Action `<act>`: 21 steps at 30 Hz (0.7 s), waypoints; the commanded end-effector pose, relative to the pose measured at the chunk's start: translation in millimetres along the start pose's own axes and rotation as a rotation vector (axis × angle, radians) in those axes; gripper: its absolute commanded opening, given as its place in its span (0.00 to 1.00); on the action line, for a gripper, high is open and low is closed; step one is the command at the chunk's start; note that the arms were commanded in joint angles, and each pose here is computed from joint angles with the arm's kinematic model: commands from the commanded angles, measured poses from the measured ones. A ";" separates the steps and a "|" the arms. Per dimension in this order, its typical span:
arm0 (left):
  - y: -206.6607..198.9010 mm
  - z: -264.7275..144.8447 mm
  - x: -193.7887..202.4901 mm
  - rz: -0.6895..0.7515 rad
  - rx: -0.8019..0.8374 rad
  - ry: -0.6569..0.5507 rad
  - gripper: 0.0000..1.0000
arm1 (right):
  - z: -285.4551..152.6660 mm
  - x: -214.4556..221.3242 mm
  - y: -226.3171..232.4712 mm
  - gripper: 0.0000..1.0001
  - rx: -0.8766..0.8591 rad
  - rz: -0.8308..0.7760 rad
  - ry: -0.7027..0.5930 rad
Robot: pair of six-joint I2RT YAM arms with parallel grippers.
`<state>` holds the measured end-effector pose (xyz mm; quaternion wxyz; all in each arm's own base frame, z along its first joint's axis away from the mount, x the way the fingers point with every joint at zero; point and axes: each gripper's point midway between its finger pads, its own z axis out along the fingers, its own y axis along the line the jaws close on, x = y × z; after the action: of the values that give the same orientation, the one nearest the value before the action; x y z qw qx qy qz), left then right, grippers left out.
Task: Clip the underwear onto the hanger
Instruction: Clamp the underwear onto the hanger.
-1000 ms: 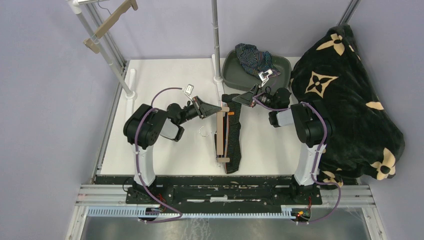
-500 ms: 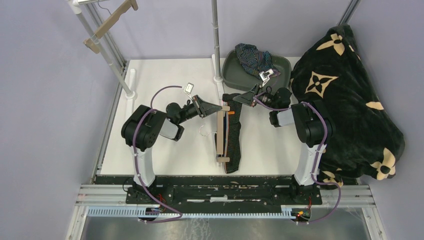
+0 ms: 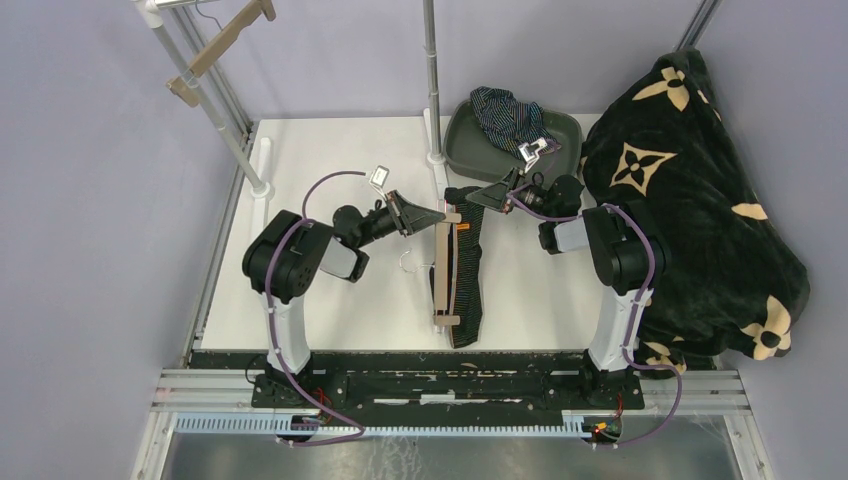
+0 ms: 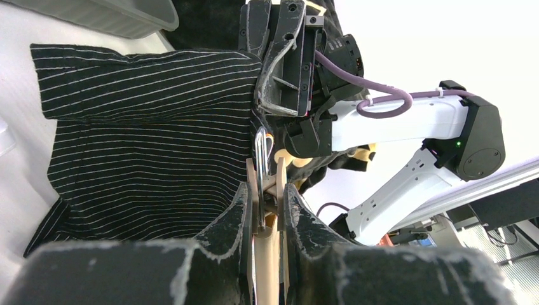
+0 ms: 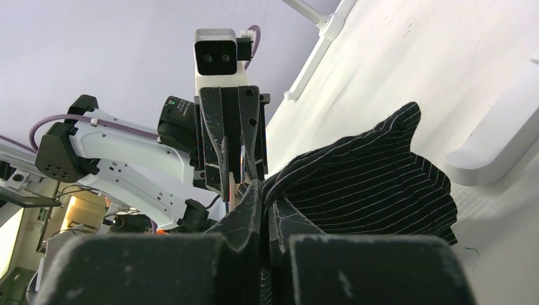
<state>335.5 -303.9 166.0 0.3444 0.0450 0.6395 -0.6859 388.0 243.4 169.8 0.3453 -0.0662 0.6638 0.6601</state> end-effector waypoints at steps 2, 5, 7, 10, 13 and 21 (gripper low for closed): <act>-50.9 2.6 8.2 0.075 0.189 0.044 0.03 | 2.9 -40.9 43.1 0.00 -0.091 -0.173 -0.094; -49.7 4.7 10.2 0.072 0.189 0.047 0.03 | 2.6 -41.2 43.1 0.01 -0.090 -0.171 -0.095; -48.1 5.3 10.8 0.072 0.187 0.046 0.03 | 2.6 -41.2 43.0 0.01 -0.090 -0.170 -0.096; -45.3 6.3 11.5 0.069 0.182 0.045 0.03 | 2.6 -41.4 44.5 0.01 -0.092 -0.171 -0.097; -42.8 6.8 12.0 0.066 0.179 0.045 0.03 | 2.6 -41.9 46.3 0.01 -0.095 -0.175 -0.096; -38.2 10.0 13.8 0.058 0.172 0.047 0.03 | 2.5 -42.2 48.3 0.01 -0.098 -0.178 -0.095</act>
<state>334.8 -313.2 165.1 0.3426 0.0450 0.6379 -0.6882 386.5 243.3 178.2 0.3472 -0.0676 0.6597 0.6631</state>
